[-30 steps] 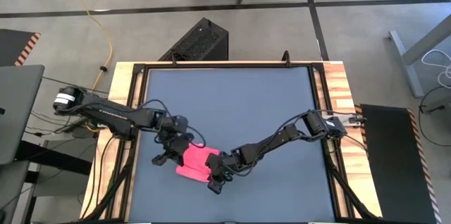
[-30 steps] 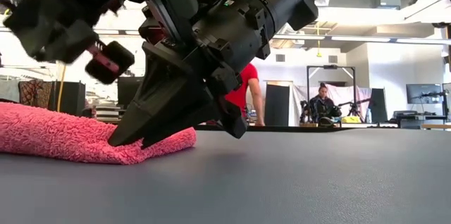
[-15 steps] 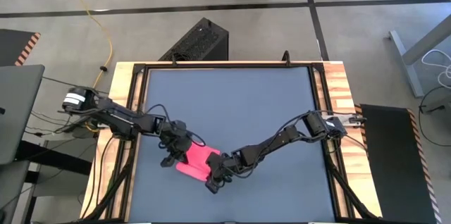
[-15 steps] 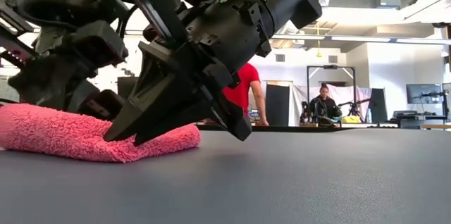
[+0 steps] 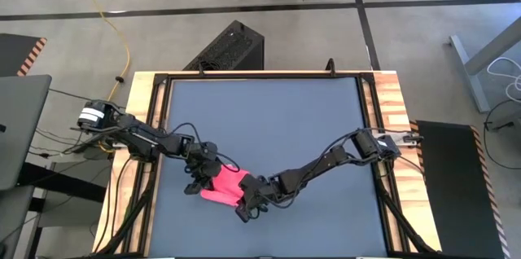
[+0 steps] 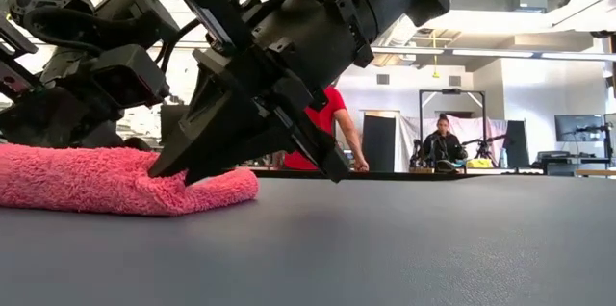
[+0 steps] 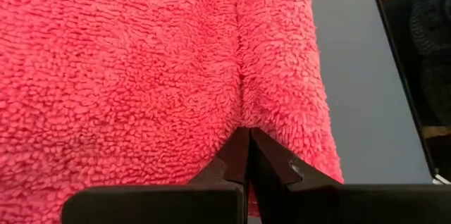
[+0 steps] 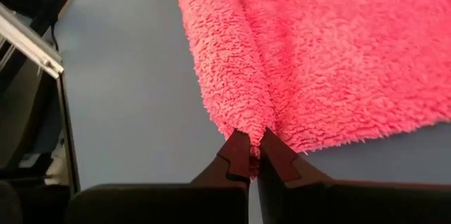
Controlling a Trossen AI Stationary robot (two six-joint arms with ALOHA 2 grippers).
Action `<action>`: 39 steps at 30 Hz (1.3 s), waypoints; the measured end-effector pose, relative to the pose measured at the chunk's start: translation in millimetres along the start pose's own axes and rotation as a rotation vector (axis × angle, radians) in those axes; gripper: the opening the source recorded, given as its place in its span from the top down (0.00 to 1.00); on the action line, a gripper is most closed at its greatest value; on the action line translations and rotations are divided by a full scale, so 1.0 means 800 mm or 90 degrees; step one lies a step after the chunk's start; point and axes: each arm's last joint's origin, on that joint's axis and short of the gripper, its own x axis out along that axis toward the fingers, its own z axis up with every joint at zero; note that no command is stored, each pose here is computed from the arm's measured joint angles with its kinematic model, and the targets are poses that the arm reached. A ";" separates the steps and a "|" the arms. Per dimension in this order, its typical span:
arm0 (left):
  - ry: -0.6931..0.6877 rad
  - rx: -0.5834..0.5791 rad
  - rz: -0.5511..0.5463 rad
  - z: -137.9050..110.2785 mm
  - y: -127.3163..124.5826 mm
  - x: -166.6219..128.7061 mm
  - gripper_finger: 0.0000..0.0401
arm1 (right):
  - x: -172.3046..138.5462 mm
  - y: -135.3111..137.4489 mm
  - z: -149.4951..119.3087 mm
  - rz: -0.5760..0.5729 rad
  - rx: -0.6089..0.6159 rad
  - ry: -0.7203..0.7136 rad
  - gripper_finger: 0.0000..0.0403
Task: Roll towel
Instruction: Roll the red microfiber cloth
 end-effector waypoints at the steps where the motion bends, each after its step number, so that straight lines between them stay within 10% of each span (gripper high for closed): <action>1: 0.001 -0.001 -0.002 0.000 0.000 0.000 1.00 | 0.000 0.000 0.000 0.000 0.012 0.001 0.94; 24: -0.179 0.137 0.041 0.031 -0.031 -0.057 1.00 | 0.008 -0.038 0.012 0.027 0.175 0.130 0.94; 30: -0.136 0.238 0.040 0.022 -0.051 -0.039 1.00 | 0.010 -0.046 0.024 0.033 0.182 0.131 0.94; 39: -0.026 0.190 0.063 0.003 -0.034 0.003 1.00 | 0.012 -0.052 0.034 0.037 0.188 0.112 0.94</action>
